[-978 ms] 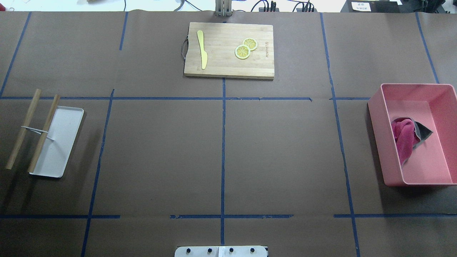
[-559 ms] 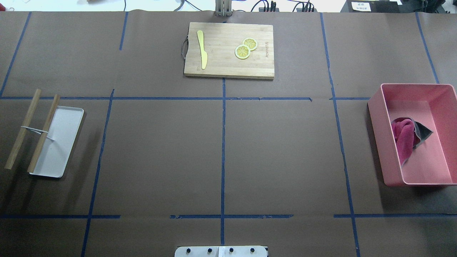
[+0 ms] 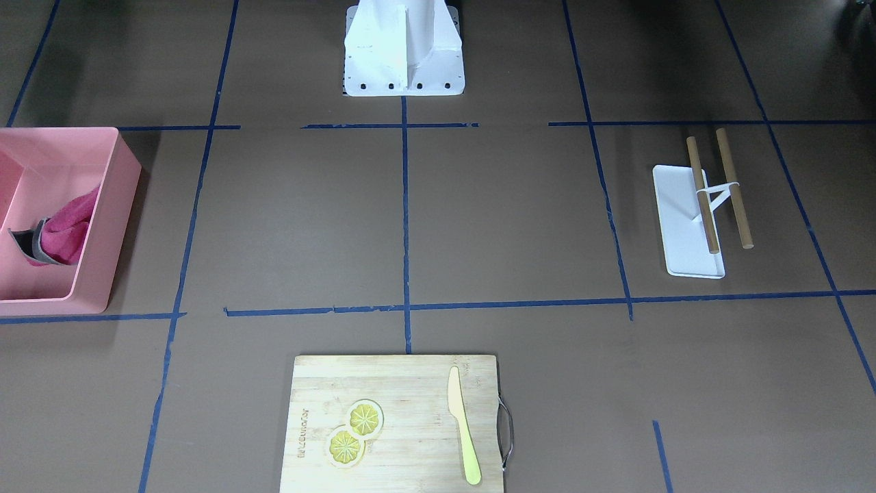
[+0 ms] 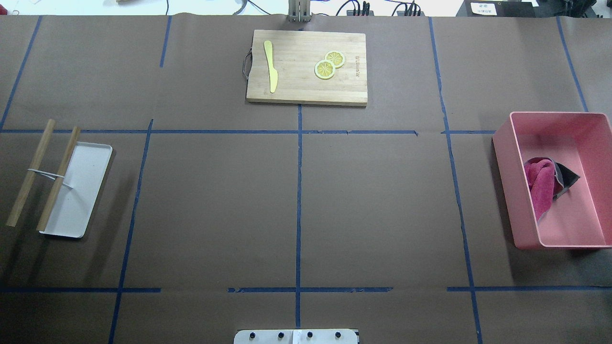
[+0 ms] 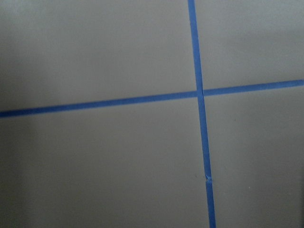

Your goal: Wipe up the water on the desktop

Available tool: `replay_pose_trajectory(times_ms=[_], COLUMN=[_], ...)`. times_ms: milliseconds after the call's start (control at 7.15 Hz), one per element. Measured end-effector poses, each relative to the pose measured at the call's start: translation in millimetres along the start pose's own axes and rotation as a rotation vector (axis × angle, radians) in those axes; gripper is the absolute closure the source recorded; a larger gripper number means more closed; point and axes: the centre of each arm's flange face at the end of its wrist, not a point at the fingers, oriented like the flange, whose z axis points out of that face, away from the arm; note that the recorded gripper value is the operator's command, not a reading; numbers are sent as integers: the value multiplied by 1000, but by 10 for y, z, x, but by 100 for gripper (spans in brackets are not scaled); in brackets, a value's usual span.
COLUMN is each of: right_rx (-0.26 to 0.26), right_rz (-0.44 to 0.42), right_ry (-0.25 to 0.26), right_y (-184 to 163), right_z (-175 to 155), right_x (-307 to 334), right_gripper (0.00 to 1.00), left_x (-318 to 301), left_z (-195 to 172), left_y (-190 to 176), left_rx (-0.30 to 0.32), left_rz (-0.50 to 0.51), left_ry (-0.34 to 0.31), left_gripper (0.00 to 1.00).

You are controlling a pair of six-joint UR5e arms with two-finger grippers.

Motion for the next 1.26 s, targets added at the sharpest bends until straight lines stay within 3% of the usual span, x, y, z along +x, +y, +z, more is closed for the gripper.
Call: replay_pose_trajectory(times_ms=[559,1258], right_rx=[22,20], right_rz=[142,163], right_ry=[-4,-7], right_y=[143,184], right_z=[-67,-49], right_x=[679,767], right_gripper=[0,0], left_x=[-64,-114], left_z=[91,141], left_y=[119,139], left_rx=[-17,-27], left_rz=[-23,-35], left_ry=[1,0], left_gripper=[0,0])
